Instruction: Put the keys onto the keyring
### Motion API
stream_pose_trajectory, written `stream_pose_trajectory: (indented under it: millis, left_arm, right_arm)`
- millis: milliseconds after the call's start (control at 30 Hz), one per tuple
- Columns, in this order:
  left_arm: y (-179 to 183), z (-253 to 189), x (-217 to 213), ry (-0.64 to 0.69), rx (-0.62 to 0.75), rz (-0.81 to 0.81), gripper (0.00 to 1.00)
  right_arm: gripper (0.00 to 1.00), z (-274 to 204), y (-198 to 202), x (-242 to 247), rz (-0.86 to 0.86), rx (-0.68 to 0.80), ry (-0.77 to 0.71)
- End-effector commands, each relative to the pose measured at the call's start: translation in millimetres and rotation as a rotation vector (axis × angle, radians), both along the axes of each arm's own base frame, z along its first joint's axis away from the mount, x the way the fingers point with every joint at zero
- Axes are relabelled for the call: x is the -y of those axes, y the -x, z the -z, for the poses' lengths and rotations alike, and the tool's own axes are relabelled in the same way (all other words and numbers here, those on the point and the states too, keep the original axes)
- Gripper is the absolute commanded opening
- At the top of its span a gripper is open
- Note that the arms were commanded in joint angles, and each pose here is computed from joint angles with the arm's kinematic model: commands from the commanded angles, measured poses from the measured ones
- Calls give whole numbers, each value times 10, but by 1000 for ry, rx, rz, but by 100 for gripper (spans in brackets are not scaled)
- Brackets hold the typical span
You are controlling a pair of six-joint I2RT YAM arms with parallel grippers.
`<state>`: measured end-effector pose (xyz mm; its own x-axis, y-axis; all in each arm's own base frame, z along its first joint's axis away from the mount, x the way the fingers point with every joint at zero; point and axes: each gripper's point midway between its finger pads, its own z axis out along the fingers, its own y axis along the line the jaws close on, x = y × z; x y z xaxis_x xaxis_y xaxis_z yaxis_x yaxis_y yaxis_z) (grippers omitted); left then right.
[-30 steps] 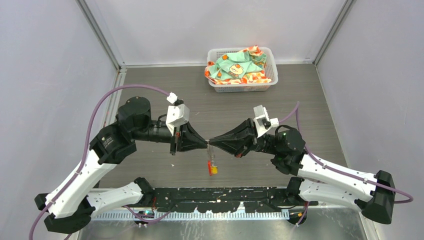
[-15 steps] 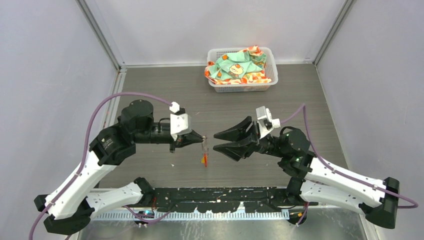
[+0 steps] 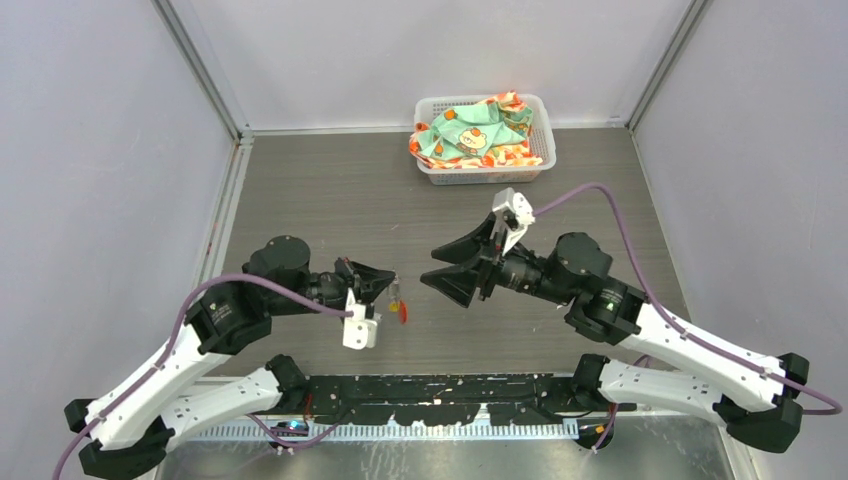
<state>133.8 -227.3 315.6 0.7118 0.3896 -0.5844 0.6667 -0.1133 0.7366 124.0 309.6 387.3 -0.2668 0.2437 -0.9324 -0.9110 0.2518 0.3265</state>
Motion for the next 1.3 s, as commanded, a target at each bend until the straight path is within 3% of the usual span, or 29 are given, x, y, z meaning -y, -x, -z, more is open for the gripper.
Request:
stream_pose_trajectory:
  millis: [0, 233, 433, 600, 767, 933, 1267]
  left_arm:
    - [-29, -368, 63, 63, 290, 84, 0]
    - [-58, -361, 73, 84, 181, 30, 1]
    - [-114, -376, 49, 150, -314, -233, 0]
    - [73, 48, -85, 117, -537, -315, 0]
    - [73, 575, -247, 118, -648, -436, 0]
    - [126, 675, -318, 113, -724, -463, 0]
    - [163, 743, -328, 56, -720, -441, 0]
  right_arm:
    - [63, 152, 35, -15, -20, -32, 52]
    - [63, 245, -9, 39, 16, -42, 106]
    - [68, 428, -281, 171, 194, -137, 171]
    - [76, 764, -714, 465, 467, -198, 320]
    - [76, 1427, -1126, 679, 643, -313, 502]
    - [67, 2131, -1439, 810, 713, -475, 622]
    - [69, 2951, -1697, 586, 660, -456, 801]
